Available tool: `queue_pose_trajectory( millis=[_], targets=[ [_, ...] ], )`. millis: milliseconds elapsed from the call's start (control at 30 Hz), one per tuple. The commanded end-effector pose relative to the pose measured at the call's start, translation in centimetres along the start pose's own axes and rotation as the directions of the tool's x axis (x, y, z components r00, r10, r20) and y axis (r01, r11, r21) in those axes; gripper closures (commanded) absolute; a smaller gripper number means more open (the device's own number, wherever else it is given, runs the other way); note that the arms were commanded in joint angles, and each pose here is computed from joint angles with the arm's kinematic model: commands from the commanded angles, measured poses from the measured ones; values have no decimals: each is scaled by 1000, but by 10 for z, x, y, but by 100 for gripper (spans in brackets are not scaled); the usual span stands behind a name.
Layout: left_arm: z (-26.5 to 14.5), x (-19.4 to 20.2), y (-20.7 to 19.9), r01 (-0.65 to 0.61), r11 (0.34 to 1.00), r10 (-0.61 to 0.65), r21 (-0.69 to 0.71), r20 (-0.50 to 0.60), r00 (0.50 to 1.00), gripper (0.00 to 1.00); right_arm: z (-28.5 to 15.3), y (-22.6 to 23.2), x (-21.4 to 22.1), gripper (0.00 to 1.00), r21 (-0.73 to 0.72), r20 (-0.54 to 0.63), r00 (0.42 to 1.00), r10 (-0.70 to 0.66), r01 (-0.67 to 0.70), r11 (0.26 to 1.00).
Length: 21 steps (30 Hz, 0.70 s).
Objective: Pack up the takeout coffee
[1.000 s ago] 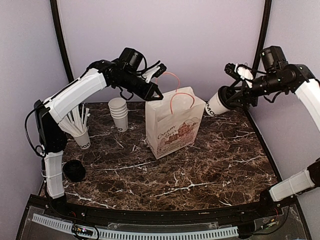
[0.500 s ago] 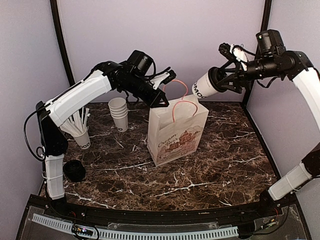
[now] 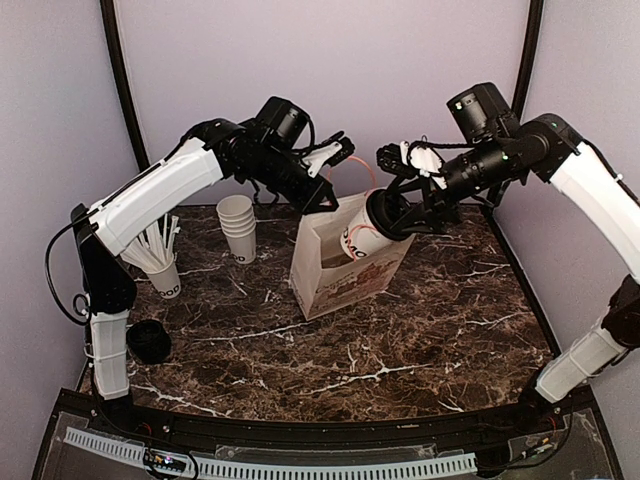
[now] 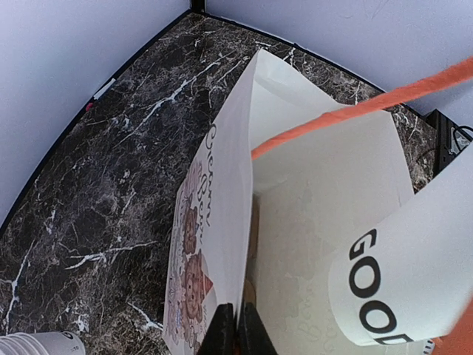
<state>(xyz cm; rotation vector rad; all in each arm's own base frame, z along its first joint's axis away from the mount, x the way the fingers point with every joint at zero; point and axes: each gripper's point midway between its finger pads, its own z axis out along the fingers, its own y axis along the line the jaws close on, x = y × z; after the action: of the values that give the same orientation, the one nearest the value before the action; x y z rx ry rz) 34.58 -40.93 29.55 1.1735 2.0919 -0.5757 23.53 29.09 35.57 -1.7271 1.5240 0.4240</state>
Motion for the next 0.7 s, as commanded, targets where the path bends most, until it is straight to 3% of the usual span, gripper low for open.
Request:
queue_pose_trajectory(
  millis=[0, 200, 233, 300, 367, 500, 667],
  targets=[
    [-26, -19, -2, -11, 1000, 13, -25, 65, 998, 96, -7, -3, 7, 36, 59, -36, 999, -19, 21, 998],
    [-28, -24, -2, -9, 1000, 11, -23, 86, 996, 98, -3, 9, 22, 36, 34, -71, 997, -15, 17, 999],
    [-30, -25, -5, -12, 1000, 13, -8, 94, 995, 94, 1, 11, 25, 36, 26, -81, 997, -13, 15, 1000],
    [-33, -29, -14, -16, 999, 12, 32, 117, 993, 73, 8, 15, 32, 36, 13, -105, 994, -18, 20, 1000],
    [-39, -33, -22, -27, 998, 17, 63, 149, 989, 60, 13, 21, 38, 36, 3, -133, 991, -27, 27, 1000],
    [-57, -42, -40, -75, 991, 49, 110, 223, 974, 46, 21, 34, 49, 36, -24, -174, 983, -52, 48, 999],
    [-86, -42, -61, -110, 978, 53, 180, 295, 954, 38, 26, 45, 59, 36, -46, -210, 975, -78, 70, 997]
  ],
)
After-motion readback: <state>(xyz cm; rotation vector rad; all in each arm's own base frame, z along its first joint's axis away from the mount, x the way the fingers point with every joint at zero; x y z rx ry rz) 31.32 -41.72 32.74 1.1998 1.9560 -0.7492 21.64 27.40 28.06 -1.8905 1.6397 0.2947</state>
